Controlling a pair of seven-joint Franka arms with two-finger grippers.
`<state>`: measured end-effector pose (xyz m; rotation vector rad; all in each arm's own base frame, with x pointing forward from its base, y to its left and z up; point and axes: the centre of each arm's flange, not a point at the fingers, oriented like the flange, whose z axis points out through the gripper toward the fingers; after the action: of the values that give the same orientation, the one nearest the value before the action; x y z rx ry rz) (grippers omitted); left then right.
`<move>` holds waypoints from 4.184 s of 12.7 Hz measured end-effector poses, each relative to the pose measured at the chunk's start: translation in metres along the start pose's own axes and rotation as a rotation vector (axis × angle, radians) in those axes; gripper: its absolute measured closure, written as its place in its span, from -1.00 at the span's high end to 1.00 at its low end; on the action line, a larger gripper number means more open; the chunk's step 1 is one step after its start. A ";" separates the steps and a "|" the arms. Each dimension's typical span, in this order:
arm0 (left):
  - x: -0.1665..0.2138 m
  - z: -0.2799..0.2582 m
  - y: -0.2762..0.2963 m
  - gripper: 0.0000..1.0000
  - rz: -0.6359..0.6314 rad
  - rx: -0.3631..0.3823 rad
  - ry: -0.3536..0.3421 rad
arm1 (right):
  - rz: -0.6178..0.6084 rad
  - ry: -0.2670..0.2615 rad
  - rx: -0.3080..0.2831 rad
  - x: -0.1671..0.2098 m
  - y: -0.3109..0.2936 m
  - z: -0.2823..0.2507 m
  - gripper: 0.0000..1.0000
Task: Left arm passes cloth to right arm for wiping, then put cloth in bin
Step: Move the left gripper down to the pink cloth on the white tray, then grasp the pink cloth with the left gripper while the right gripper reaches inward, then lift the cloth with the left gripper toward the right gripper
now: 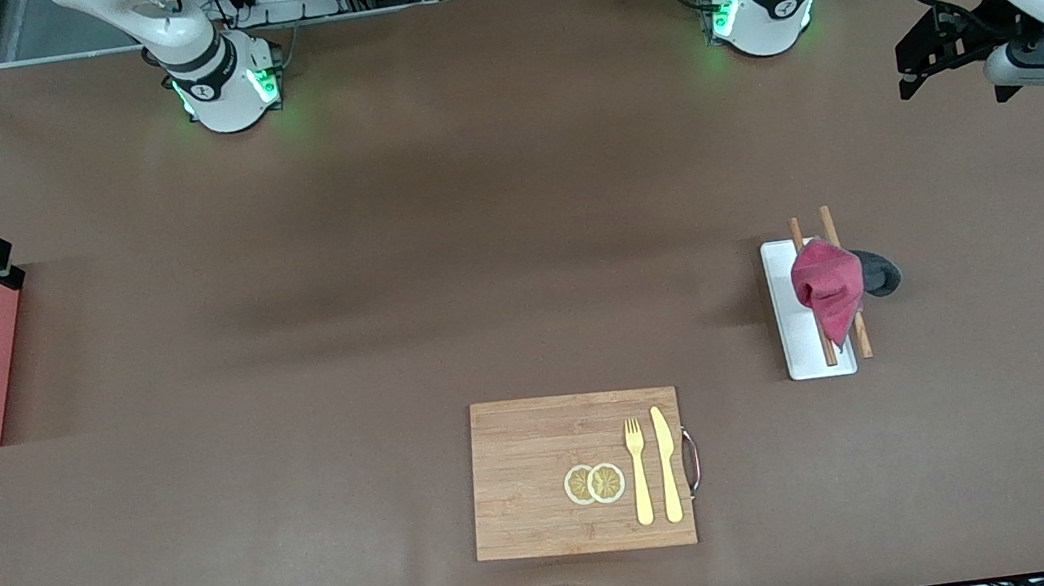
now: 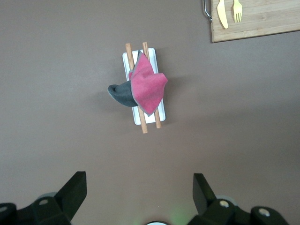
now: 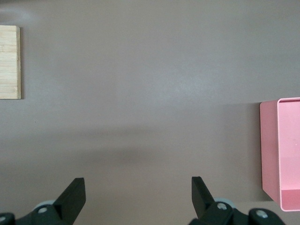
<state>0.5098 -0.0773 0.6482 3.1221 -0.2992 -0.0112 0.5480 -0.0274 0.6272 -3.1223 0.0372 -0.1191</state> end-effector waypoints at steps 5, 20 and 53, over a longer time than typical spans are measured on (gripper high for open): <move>0.007 0.002 0.024 1.00 0.043 0.028 -0.003 | 0.017 -0.034 0.000 -0.001 0.010 0.006 1.00; 0.143 0.243 0.010 1.00 -0.088 -0.059 -0.176 | 0.041 -0.094 0.001 0.003 0.014 0.026 1.00; 0.137 0.181 0.054 -0.96 -0.108 -0.051 -0.078 | 1.301 -0.708 0.261 0.043 -0.236 0.108 1.00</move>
<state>0.6326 -0.1576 0.4663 3.0877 -0.1284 -0.1388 0.6050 0.2095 0.5272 -2.1077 1.6996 0.8523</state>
